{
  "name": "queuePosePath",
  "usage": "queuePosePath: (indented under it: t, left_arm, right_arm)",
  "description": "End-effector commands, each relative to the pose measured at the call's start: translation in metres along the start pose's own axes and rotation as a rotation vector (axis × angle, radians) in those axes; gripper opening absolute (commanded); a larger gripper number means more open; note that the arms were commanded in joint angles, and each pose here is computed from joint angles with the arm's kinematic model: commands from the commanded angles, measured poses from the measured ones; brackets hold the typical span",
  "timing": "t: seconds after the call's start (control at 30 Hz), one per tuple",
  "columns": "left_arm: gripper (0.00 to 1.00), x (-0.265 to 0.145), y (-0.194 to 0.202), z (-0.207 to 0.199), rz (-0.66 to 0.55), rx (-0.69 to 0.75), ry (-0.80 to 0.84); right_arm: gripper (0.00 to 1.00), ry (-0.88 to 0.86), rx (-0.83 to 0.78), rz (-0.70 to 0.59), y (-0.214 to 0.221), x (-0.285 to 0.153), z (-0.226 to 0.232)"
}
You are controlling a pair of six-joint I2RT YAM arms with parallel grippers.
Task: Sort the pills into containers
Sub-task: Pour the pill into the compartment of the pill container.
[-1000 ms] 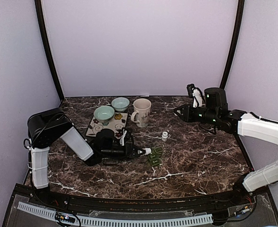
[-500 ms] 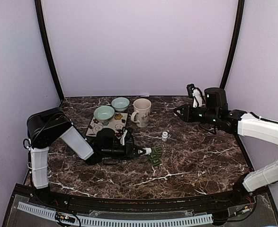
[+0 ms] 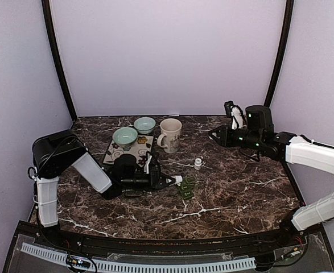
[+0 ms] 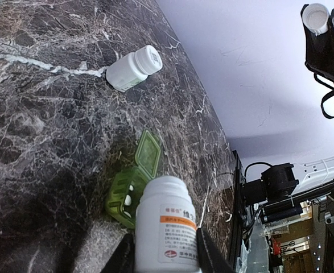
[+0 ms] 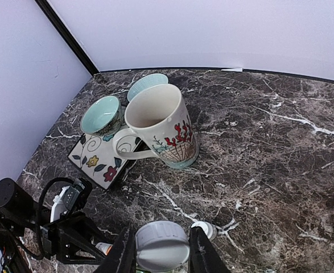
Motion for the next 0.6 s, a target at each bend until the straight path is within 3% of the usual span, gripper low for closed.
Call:
queuePosePath:
  t: [0.0, 0.57]
  left_arm:
    - [0.0, -0.007, -0.002, -0.025, -0.016, 0.039, 0.091]
    - [0.0, -0.024, -0.02, -0.075, -0.028, 0.071, 0.309]
  right_arm:
    - [0.0, -0.012, 0.001, -0.054, -0.015, -0.002, 0.001]
    - [0.0, -0.094, -0.018, -0.054, -0.031, -0.017, 0.015]
Point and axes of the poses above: each gripper's point midway between its finger pads, its own x axis out along the fingers, its own z axis along the line the jaws close on, y = z × x, the point moved 6 cm from there along -x, back along the fingers, and after that the axes turned 12 degrees about -x, right-handed, at the moved point
